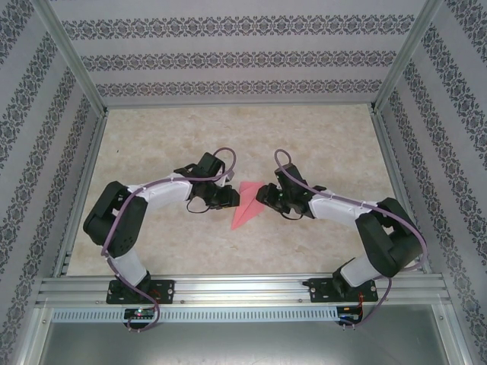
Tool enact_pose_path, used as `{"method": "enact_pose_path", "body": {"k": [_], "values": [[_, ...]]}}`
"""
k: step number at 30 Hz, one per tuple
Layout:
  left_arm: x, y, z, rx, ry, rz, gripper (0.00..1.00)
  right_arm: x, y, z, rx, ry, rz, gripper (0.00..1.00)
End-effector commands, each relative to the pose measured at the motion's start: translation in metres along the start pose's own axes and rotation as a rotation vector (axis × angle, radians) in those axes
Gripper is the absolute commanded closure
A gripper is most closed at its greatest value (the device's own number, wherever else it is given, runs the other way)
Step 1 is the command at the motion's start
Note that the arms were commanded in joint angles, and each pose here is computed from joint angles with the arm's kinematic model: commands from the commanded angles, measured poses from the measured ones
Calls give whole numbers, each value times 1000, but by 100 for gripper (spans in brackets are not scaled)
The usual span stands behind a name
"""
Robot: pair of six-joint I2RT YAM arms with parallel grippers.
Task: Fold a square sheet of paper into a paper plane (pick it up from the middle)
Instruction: Turn over the paper at the center of the table.
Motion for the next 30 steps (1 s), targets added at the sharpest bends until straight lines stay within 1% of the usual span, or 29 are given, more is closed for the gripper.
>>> {"method": "enact_pose_path", "body": {"k": [1,3,7,13,23,30], "values": [[13,-2,-9,-26,27,-101,69,1,-1,-1,-43,54,-5,57],[14,-1,-12,-26,41,-121,67,-2,0,4,-33,71,11,57],[17,2,-13,-17,45,-140,66,0,7,9,-29,87,-10,57],[15,11,-10,30,44,-109,65,1,16,14,-12,102,-12,56],[14,17,-8,55,46,-98,64,-1,25,21,3,120,-3,55],[16,22,-6,70,47,-112,64,1,24,19,-17,131,-10,55]]}}
Point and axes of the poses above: each hand's point on the last joint's axis, 136 mm out from that joint toward the fingers, its own y axis out along the fingers, its own x axis along the line the jaws close on, z = x × y, the point moved 3 cm from there along -y, back along the fingers, and after that the axes turned 14 degrees about -y, right-handed, at the moved point
